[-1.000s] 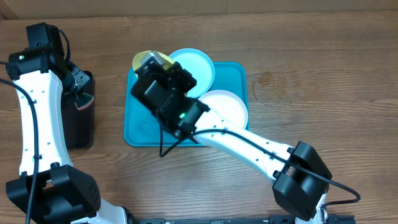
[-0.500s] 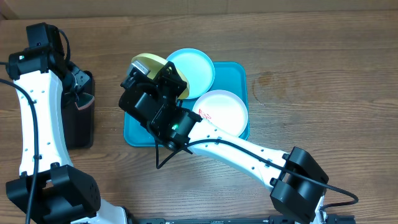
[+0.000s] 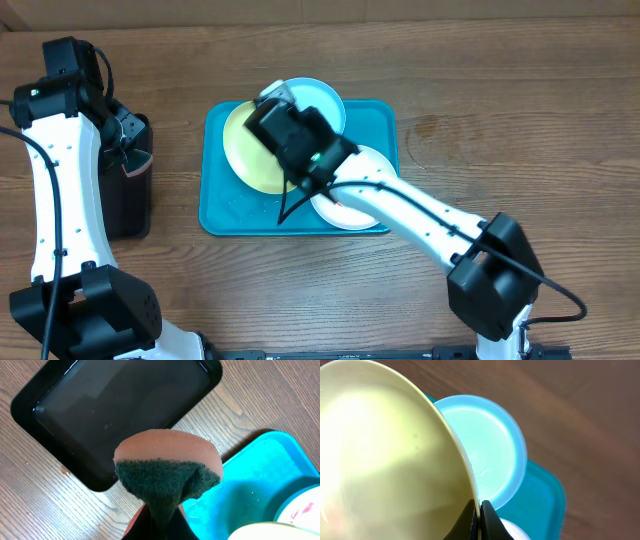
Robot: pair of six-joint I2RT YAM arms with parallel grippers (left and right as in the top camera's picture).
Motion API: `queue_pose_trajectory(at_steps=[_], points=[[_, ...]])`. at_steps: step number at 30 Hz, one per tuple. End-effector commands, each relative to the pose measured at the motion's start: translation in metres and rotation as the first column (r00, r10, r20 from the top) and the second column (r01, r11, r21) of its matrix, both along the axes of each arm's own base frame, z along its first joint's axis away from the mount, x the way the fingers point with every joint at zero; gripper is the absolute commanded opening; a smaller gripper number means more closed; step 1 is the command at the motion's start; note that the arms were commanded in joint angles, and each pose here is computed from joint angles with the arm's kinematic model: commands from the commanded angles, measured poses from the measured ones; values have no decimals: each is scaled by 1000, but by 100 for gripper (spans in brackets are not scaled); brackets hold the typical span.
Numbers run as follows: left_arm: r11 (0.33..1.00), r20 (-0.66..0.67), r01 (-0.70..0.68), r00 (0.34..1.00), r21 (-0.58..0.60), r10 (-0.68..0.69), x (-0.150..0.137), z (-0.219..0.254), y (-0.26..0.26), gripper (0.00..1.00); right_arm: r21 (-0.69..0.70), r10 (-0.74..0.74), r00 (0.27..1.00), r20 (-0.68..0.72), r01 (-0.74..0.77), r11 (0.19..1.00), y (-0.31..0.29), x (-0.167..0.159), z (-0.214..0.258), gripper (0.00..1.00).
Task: Clean dirty plates on tray and stack at the side
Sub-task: 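Lift the yellow plate with the right gripper and move it right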
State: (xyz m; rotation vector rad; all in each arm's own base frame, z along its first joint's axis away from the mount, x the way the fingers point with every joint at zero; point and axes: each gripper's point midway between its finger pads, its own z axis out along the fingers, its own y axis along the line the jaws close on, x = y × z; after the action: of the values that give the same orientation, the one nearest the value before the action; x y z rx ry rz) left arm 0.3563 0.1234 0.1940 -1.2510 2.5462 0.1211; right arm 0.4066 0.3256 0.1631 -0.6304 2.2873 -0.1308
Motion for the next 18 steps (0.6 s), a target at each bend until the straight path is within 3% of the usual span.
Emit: queue_pose_trajectory(at_steps=[1, 8, 14, 18], points=[[1000, -3, -19, 1000, -16, 19, -1, -3, 2, 4, 322, -19, 994, -112, 55, 945, -3, 2, 41, 4], [997, 20, 15, 1000, -77, -13, 4, -4, -10, 4, 522, -73, 883, -464, 339, 782, -85, 30, 21, 4], [996, 28, 40, 999, -82, -37, 9, -7, -18, 4, 340, -337, 703, -626, 635, 693, -208, 33, -17, 4], [987, 36, 125, 992, -98, -122, 17, -21, -35, 4, 253, -453, 595, -664, 748, 614, -269, 32, -41, 4]])
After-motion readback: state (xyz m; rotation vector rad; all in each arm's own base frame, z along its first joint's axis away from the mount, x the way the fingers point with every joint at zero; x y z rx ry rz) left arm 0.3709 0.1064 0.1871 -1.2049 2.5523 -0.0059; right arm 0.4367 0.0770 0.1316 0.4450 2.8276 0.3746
